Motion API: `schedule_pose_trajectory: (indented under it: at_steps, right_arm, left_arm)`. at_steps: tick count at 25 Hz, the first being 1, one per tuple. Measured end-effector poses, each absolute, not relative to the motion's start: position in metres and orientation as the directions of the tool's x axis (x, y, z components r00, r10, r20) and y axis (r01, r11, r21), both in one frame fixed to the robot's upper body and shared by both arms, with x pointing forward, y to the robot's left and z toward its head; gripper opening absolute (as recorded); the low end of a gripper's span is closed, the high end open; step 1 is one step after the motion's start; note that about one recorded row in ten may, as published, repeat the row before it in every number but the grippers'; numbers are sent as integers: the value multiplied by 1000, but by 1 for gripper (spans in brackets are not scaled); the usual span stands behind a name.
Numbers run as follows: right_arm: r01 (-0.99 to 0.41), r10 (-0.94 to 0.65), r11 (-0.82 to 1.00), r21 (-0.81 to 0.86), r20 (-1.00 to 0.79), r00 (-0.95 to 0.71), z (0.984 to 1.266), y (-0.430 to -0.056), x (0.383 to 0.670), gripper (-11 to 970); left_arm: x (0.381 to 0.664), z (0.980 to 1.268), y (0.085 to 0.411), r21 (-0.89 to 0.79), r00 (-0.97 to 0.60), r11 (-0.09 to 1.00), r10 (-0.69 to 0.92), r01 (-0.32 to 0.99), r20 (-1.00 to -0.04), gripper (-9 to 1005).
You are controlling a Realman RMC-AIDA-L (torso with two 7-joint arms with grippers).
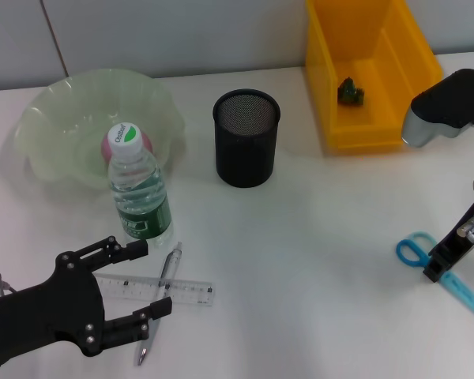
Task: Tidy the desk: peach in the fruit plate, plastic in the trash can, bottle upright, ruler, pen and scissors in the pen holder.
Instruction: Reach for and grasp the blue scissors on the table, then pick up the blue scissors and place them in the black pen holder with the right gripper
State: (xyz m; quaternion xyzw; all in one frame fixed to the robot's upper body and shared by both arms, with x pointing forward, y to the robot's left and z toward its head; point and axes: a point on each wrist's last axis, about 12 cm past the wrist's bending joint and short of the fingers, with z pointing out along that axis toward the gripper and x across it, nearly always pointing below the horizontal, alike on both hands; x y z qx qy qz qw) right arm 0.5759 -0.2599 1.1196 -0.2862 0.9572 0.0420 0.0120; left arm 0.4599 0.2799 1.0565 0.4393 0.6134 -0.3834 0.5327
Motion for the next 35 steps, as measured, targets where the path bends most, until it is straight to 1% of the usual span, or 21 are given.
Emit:
schedule_pose_trajectory:
  at_steps: [7, 9, 10, 11, 12, 13, 17, 21, 22, 23, 25, 26, 27, 28, 30, 32, 34, 35]
  right_arm:
    - [-549, -544, 833, 71, -79, -835, 1123, -258, 578, 244]
    - [-548, -542, 833, 69, -92, -835, 1126, -259, 578, 248]
    - [-545, -534, 835, 71, -134, -835, 1132, -259, 579, 250]
    - [-545, -534, 835, 71, -134, -835, 1132, -259, 579, 252]
    - [-536, -515, 841, 74, -197, -834, 1143, -262, 578, 254]
    - [-536, -515, 841, 74, -197, -834, 1143, -262, 578, 257]
    - [-531, -458, 843, 84, -407, -790, 1178, -270, 575, 265]
    - [-569, -375, 819, 75, -680, -629, 1218, -279, 568, 273]
    - [-591, -326, 803, 69, -780, -534, 1229, -284, 568, 275]
    - [-591, -326, 803, 69, -780, -534, 1229, -284, 568, 277]
    - [-619, -273, 782, 72, -854, -443, 1236, -288, 570, 282]
    - [-635, -260, 770, 69, -874, -410, 1238, -288, 571, 284]
    - [-675, -235, 737, 45, -919, -318, 1238, -288, 575, 286]
    - [-675, -235, 737, 45, -919, -318, 1238, -288, 575, 288]
    - [-711, -213, 704, 12, -950, -227, 1232, -286, 579, 292]
    - [-746, -161, 666, -21, -980, -117, 1219, -283, 586, 296]
    - [-753, -146, 658, -30, -985, -88, 1214, -282, 588, 300]
    - [-760, -140, 646, -68, -990, -30, 1204, -281, 591, 302]
  left_arm:
    - [460, 1057, 280, -2, -46, 319, 130, 948, -990, 784]
    - [460, 1057, 280, -2, -45, 319, 130, 948, -990, 784]
    - [460, 1057, 280, -2, -45, 318, 129, 948, -991, 784]
    - [460, 1057, 280, -2, -45, 318, 129, 948, -991, 784]
    - [460, 1057, 280, -2, -44, 317, 126, 948, -991, 784]
    - [460, 1057, 280, -2, -44, 317, 126, 948, -991, 784]
    - [457, 1058, 281, -5, -42, 310, 113, 951, -993, 784]
    - [458, 1059, 281, -4, -40, 310, 110, 951, -993, 784]
    - [458, 1059, 281, -3, -39, 310, 109, 951, -993, 784]
    - [458, 1059, 281, -3, -39, 310, 109, 951, -993, 784]
    - [458, 1060, 280, -2, -38, 310, 109, 951, -993, 784]
    - [458, 1060, 280, -2, -37, 309, 108, 951, -993, 784]
    - [459, 1060, 280, -2, -37, 309, 108, 951, -993, 784]
    - [459, 1060, 280, -2, -37, 309, 107, 951, -994, 784]
    - [459, 1060, 280, -2, -36, 309, 107, 951, -994, 784]
    - [459, 1060, 280, -1, -35, 309, 106, 951, -994, 784]
    - [459, 1061, 280, 1, -33, 306, 105, 952, -994, 783]
    - [461, 1061, 278, 3, -30, 299, 105, 954, -994, 783]
